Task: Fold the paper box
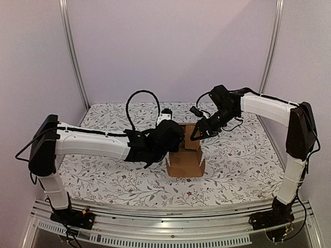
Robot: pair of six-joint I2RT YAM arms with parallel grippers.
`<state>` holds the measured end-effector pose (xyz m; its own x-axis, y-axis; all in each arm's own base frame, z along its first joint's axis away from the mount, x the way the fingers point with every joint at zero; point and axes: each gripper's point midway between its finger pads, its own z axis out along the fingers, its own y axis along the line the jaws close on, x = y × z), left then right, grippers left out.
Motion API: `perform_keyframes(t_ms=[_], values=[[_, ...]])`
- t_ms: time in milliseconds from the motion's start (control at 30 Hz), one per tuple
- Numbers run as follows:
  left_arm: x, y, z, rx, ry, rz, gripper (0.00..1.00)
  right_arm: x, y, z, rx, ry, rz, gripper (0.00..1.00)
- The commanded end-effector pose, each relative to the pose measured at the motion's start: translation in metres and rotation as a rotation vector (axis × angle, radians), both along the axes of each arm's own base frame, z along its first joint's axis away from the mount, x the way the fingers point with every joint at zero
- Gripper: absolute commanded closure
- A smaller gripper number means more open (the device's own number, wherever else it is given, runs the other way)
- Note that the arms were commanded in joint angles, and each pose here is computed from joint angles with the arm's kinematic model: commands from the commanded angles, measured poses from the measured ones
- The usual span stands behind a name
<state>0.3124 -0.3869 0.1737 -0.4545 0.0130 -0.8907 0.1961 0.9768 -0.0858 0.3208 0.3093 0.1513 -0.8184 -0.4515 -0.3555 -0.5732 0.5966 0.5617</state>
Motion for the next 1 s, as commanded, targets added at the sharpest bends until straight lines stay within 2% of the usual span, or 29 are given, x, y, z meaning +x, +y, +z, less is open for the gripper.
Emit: perform_keyframes(t_ms=[0,133,333,400,533,667,767,867,967], values=[[-0.009,-0.018,0.009,-0.036,-0.019,0.006,1.0,0.016,0.011,-0.001,-0.01,-0.055,-0.041,0.46],[-0.01,-0.019,0.013,-0.055,-0.031,0.022,1.0,0.015,0.009,-0.008,-0.044,-0.069,-0.047,0.47],[-0.013,-0.019,0.021,-0.082,-0.049,0.039,1.0,0.029,-0.005,-0.011,-0.118,-0.138,-0.13,0.54],[-0.015,-0.019,0.024,-0.107,-0.053,0.054,1.0,0.037,-0.007,-0.007,-0.123,-0.17,-0.167,0.59],[-0.018,-0.019,0.027,-0.167,-0.055,0.099,1.0,0.047,-0.004,0.003,-0.097,-0.203,-0.228,0.77],[-0.019,-0.019,0.028,-0.224,-0.043,0.123,1.0,0.046,0.002,-0.002,-0.129,-0.215,-0.225,0.79],[-0.021,-0.025,0.028,-0.256,-0.027,0.11,0.91,0.043,0.006,-0.005,-0.171,-0.252,-0.213,0.81],[-0.022,-0.032,0.027,-0.277,-0.014,0.081,0.89,0.049,0.003,-0.009,-0.214,-0.283,-0.229,0.87],[-0.023,-0.035,0.027,-0.29,-0.004,0.071,0.82,0.057,-0.002,-0.009,-0.243,-0.302,-0.271,0.9]])
